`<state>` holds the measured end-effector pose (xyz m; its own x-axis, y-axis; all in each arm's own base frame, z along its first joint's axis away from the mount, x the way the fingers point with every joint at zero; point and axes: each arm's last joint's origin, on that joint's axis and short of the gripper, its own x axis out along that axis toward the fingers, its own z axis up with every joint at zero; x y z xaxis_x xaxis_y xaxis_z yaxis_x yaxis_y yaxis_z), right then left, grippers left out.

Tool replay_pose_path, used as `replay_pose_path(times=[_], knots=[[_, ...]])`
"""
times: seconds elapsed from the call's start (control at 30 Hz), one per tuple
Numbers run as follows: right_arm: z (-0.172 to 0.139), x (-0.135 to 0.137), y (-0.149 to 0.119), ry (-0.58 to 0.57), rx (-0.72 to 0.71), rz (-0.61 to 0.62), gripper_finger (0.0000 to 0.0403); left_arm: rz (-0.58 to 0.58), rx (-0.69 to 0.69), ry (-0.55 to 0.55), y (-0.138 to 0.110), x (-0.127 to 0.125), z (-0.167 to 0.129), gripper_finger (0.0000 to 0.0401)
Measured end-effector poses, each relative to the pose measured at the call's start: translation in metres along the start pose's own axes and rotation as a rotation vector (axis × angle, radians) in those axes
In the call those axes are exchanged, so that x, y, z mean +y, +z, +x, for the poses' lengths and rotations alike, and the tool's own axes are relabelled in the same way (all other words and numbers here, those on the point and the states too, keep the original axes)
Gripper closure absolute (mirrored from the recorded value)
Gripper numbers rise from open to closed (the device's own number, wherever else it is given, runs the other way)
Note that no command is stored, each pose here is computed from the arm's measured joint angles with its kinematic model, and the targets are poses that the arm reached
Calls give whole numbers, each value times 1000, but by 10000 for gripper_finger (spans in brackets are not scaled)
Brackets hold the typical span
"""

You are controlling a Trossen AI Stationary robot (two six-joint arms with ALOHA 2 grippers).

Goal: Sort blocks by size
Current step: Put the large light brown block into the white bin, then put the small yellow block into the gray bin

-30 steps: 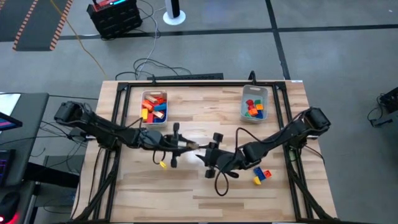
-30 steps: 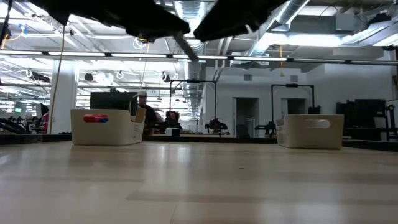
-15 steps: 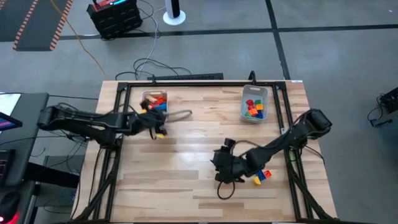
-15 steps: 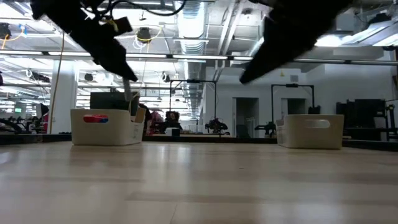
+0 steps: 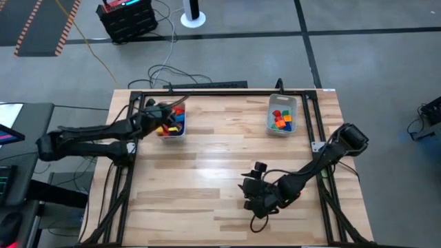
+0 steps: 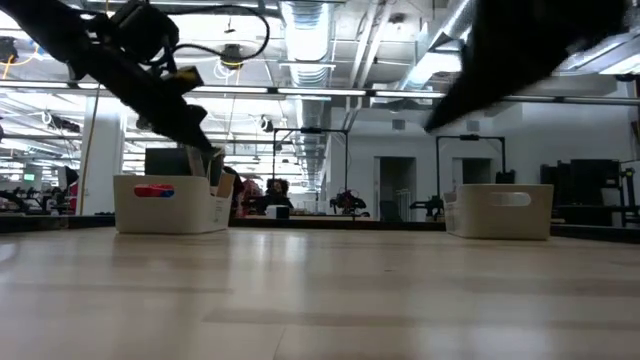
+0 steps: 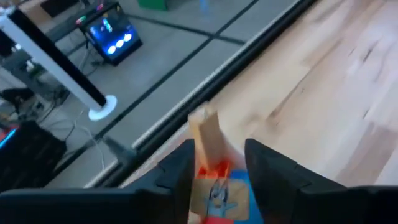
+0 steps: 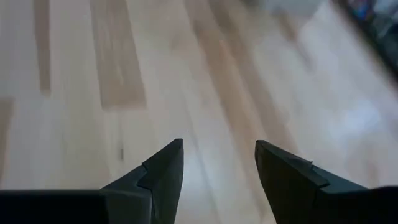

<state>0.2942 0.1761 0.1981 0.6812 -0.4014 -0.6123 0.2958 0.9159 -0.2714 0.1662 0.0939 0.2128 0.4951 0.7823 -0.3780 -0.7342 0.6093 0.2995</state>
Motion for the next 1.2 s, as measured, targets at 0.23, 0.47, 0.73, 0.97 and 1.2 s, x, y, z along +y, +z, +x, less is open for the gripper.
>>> replay_pose_path(times=[0.23, 0.47, 0.73, 0.97, 1.2], knots=[[-4, -16, -29, -28, 366, 126, 172, 67, -17, -20, 21, 5, -5, 199], [-27, -9, -49, 124, 746, 198, 157, 29, -26, -116, 34, -1, -12, 169], [-37, -5, -58, 105, 905, 318, 157, 34, -38, -221, 34, -15, -19, 168], [-46, 3, -76, 63, 935, 411, 161, 86, -15, -253, 31, -21, -23, 168], [-52, 11, -82, 76, 930, 432, 173, 89, -11, -243, 30, -21, -23, 167]])
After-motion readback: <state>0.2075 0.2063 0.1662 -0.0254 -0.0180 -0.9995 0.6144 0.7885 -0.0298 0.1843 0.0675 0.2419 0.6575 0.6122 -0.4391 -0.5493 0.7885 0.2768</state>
